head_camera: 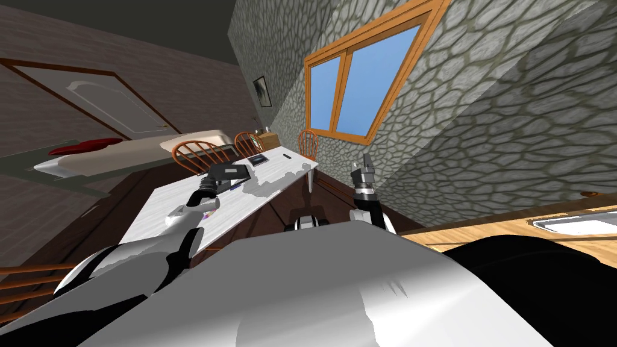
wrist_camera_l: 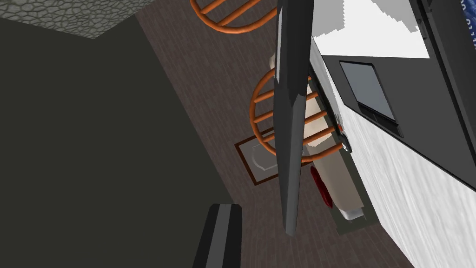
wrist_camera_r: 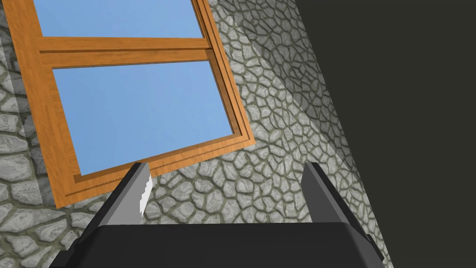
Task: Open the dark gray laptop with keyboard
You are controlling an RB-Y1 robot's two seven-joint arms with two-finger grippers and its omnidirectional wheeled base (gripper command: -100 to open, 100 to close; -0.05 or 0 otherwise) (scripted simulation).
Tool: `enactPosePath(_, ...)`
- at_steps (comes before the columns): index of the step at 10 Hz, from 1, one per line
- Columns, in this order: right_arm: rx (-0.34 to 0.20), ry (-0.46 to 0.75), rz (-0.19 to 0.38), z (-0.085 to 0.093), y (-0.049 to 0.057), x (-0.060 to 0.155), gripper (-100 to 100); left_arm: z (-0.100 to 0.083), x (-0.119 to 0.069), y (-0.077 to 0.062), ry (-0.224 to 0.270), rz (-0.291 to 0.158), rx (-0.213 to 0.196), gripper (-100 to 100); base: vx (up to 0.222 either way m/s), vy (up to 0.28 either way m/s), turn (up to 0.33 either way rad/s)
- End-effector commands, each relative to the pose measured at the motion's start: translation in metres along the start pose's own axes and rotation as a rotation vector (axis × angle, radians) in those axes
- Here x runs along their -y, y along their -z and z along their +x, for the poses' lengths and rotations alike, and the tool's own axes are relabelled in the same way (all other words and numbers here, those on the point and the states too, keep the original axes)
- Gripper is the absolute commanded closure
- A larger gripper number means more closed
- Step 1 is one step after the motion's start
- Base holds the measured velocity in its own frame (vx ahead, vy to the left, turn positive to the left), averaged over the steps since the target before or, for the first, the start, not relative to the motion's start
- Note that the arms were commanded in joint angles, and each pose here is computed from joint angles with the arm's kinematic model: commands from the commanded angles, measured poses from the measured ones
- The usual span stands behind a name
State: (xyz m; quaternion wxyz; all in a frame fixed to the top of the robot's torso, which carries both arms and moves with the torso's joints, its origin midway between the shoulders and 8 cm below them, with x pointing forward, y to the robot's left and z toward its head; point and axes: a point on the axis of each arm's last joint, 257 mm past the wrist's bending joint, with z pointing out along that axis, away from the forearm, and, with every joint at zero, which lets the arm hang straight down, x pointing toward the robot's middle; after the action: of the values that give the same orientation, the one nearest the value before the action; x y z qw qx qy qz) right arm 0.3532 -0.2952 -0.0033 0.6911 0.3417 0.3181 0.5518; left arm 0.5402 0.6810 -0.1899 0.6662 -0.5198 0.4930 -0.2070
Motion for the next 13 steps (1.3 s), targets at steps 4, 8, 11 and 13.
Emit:
enactPosePath(4,0.0,0.0,0.0,0.0,0.0,0.0,0,-0.027,0.03,-0.017,0.0,-0.011,0.022,-100,-0.05,-0.005,-0.047)
enactPosePath(8,0.0,0.0,0.0,0.0,0.0,0.0,0,-0.035,0.039,-0.022,0.001,-0.015,0.03,0,-0.038,-0.011,-0.03)
enactPosePath(11,0.0,0.0,0.0,0.0,0.0,0.0,0,-0.035,0.039,-0.022,0.001,-0.015,0.03,0,0.0,0.0,0.0)
enactPosePath(13,0.0,0.0,0.0,0.0,0.0,0.0,0,-0.035,0.039,-0.022,0.001,-0.015,0.03,0,0.0,0.0,0.0)
